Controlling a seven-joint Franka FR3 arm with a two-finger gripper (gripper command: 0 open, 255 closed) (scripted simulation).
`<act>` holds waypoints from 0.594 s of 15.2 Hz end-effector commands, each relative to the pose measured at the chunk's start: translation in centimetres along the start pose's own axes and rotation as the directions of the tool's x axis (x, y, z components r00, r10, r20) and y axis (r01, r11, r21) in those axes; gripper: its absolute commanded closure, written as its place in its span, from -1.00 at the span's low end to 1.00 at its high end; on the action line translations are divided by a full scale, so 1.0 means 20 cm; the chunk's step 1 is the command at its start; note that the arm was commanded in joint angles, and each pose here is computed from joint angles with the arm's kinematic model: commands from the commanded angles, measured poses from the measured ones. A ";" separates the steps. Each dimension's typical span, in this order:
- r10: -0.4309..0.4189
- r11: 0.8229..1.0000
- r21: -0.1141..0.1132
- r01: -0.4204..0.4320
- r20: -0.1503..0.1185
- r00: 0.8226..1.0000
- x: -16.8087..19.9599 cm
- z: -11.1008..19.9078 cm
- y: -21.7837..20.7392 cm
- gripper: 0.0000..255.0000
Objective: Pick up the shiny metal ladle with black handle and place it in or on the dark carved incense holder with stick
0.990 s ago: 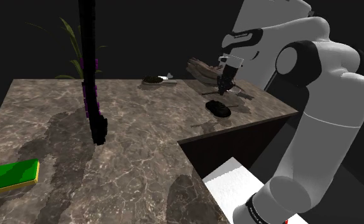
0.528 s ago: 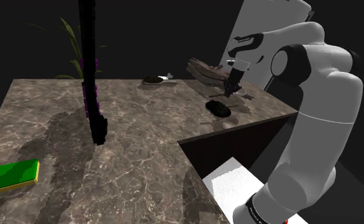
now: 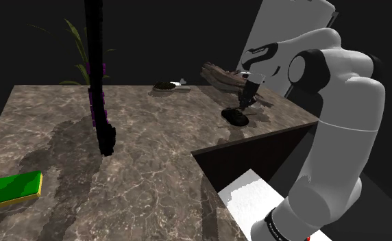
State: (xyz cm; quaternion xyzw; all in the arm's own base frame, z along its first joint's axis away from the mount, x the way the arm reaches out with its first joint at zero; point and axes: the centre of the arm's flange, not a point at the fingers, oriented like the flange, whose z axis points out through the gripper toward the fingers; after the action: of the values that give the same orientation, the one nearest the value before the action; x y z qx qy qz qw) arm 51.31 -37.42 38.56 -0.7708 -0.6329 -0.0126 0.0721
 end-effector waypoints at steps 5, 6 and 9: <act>0.000 1.000 -0.001 0.000 0.000 1.000 -0.01 0.10 0.01 1.00; 0.000 1.000 -0.001 0.000 0.000 1.000 -0.01 0.10 0.01 1.00; 0.000 1.000 -0.001 0.000 0.000 1.000 -0.01 0.10 0.01 1.00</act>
State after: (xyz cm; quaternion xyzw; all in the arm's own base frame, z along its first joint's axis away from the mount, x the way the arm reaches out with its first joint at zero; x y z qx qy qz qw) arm 51.38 -37.42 36.46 -0.7708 -0.6329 -0.0127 0.0719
